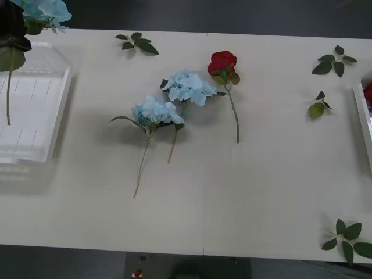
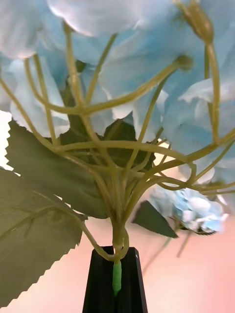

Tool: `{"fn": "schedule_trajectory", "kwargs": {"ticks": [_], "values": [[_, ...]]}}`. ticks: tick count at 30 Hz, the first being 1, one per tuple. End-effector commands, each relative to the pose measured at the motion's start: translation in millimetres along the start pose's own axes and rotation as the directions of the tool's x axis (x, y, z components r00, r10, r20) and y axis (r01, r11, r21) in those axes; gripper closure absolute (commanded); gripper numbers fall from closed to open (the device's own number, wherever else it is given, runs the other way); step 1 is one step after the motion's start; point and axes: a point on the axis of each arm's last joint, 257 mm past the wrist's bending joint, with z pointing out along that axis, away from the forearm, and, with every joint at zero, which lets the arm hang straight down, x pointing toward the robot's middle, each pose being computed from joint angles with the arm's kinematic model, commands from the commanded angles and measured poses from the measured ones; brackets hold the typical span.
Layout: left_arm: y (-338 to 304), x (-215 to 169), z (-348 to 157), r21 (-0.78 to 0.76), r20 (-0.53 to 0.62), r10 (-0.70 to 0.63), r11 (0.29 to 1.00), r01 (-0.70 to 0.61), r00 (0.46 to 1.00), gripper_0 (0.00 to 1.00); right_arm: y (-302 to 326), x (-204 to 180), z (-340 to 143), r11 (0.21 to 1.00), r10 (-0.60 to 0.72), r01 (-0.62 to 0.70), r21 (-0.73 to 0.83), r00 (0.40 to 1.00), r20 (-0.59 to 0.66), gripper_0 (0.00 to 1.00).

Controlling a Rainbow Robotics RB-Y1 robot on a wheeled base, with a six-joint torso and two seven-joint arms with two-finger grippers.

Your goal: Put the red flowers into the right box and the blue flowers into the left box

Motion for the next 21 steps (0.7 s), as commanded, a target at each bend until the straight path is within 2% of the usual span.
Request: {"fn": "schedule_trajectory", "kwargs": {"ticks": [1,6,10,13,21], "values": [[21,-18,-6,-0.060,0.074,0.137,0.989,-0.133,0.988,1.00,2,18,21,0.995,-0.100,0.100,0.001,0.993,0.067,1.00],[53,-33,10,-0.137,0.153,0.162,0.980,-0.141,0.975,1.00,26,20,57,0.998,-0.064,0.067,-0.014,0.981,0.186,1.00],[86,-27,28,-0.114,0.174,-0.007,0.993,0.028,0.985,1.00,53,18,84,0.998,-0.047,0.055,-0.022,0.961,0.271,1.00],[128,-31,31,-0.162,0.221,-0.081,0.980,0.118,0.972,1.00,75,16,100,0.997,-0.029,0.049,-0.058,0.953,0.301,1.00],[221,-50,28,-0.275,0.353,-0.174,0.920,0.279,0.920,1.00,151,-18,129,0.972,0.014,0.076,-0.222,0.926,0.377,1.00]]}}
